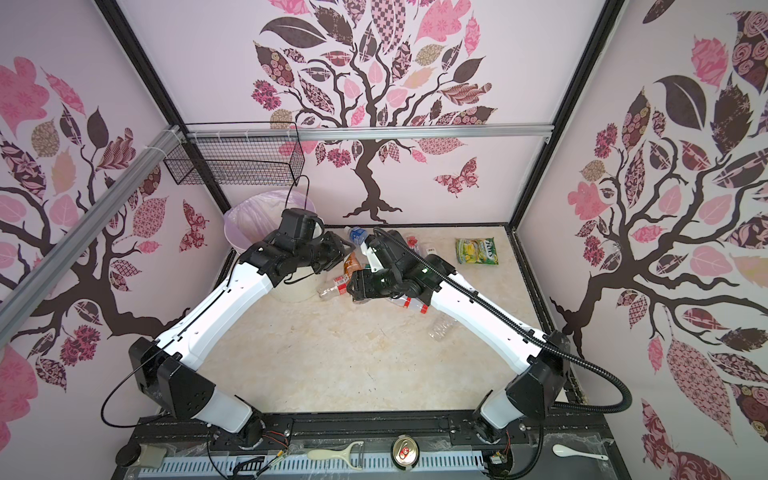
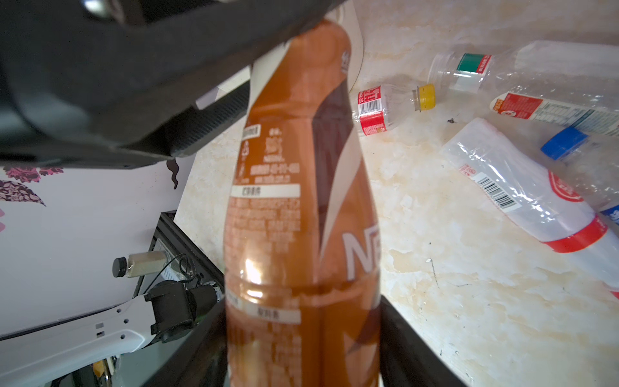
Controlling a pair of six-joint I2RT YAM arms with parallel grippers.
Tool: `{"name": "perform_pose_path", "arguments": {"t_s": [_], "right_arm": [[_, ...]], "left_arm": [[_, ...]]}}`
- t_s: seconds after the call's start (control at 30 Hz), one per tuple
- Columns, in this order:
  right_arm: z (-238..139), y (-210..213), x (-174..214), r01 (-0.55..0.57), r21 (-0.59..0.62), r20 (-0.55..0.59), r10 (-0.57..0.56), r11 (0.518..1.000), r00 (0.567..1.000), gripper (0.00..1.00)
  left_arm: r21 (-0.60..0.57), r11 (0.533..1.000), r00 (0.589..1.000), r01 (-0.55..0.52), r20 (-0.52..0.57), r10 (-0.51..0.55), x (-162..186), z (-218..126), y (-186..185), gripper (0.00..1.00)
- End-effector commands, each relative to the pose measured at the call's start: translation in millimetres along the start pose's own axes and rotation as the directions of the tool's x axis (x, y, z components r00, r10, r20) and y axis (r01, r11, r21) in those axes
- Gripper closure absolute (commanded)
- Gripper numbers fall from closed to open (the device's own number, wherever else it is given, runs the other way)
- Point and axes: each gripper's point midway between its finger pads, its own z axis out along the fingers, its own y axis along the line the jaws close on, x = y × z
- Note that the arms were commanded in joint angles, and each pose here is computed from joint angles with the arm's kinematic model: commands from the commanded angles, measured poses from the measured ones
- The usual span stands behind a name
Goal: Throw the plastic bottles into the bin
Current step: 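Lift the Nescafe bottle over the bin with the left gripper while the right withdraws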
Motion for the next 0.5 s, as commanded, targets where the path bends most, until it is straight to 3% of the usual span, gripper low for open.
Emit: {"name": "perform_pose_path", "arguments": {"t_s": [0.0, 0.3, 0.47], "right_arm": [[-17, 11, -7, 0.023, -0.03, 0.048, -0.022, 0.999, 0.999, 0.25], [-35, 9, -17, 0.061, 0.003, 0.117, -0.061, 0.998, 0.991, 0.02], [-41, 15, -30, 0.072, 0.011, 0.145, -0.073, 0.997, 0.987, 0.0]], "left_arm": [[0.006, 0.998, 0.998, -0.056, 0.033, 0.055, -11, -8, -12, 0.68], [-0.068, 0.996, 0.984, -0.066, 0.164, 0.076, -65, -41, 2, 0.69], [-0.087, 0.992, 0.946, -0.088, 0.304, 0.11, -114, -83, -6, 0.68]]}}
